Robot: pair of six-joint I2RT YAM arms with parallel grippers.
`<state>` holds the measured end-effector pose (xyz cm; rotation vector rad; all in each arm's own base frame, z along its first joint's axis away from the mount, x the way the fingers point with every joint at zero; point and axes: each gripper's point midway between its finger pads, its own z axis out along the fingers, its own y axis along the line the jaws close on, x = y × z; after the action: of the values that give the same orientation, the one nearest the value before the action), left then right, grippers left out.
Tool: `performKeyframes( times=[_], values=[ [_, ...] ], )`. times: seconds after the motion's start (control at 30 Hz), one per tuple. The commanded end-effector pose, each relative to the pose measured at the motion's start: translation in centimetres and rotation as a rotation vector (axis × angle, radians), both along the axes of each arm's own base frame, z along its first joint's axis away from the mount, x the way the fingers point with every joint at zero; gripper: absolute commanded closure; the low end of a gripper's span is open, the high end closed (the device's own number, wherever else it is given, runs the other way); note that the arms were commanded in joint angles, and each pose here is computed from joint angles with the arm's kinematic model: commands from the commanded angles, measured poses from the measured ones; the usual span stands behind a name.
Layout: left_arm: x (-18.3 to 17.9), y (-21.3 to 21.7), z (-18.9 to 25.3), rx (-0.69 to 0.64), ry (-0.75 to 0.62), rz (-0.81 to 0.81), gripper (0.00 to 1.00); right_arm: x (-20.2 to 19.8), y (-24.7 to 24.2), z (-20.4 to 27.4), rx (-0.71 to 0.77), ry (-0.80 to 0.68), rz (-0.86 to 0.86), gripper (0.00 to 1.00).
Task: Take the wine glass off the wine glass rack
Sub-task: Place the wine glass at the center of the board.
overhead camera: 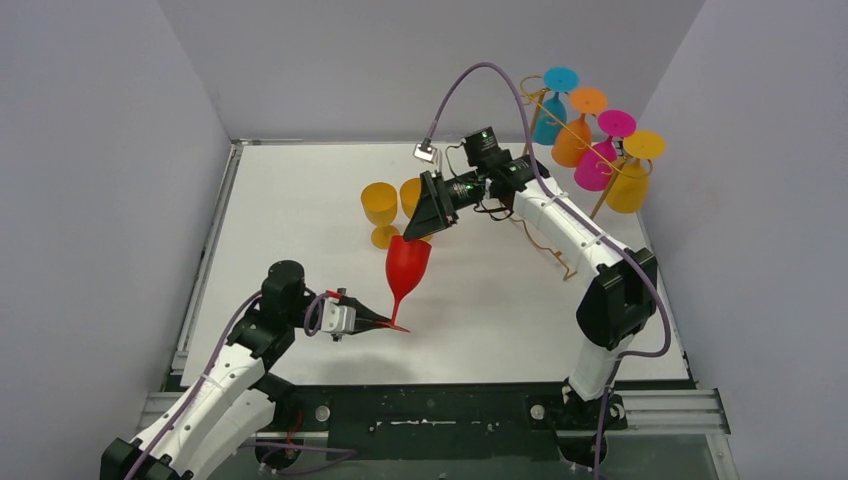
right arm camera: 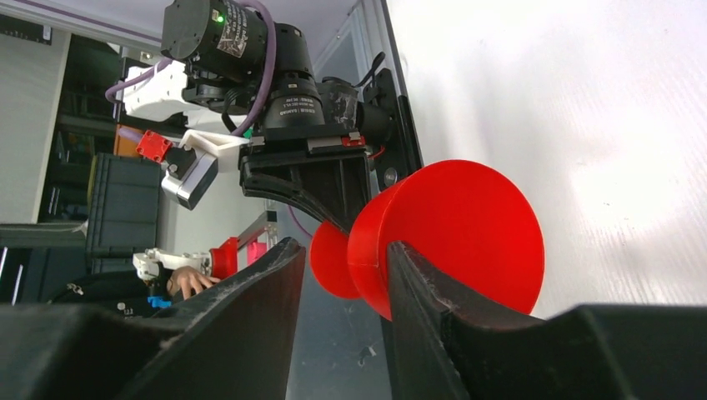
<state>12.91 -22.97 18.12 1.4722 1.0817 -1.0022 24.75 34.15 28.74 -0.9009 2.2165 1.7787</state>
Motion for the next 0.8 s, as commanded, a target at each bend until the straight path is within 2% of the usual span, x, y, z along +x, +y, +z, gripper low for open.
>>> performKeyframes(
  times=[0.0, 0.1, 0.33, 0.47, 0.77],
  values=[
    [0.5, 0.1, 0.7, -0.019, -0.05, 0.004, 1.0, -0.6, 0.2, 1.6, 0.038, -0.021, 0.064, 0.61],
    [0.5, 0.3, 0.8, -0.029, -0.051, 0.014, 1.0, -0.8, 0.3, 1.5, 0.03, -0.02, 0.08, 0.66],
    [0.1, 0.1, 1.5, -0.071, -0.047, -0.012, 1.0, -1.5, 0.6, 1.4, 0.022, -0.025, 0.125, 0.68],
    [0.1, 0.3, 1.6, -0.079, -0.04, -0.025, 1.0, -1.5, 0.7, 1.3, 0.035, -0.012, 0.138, 0.73],
    [0.3, 0.5, 1.5, -0.085, -0.03, -0.016, 1.0, -1.0, 1.3, 1.4, 0.044, -0.001, 0.141, 0.72]
  ],
)
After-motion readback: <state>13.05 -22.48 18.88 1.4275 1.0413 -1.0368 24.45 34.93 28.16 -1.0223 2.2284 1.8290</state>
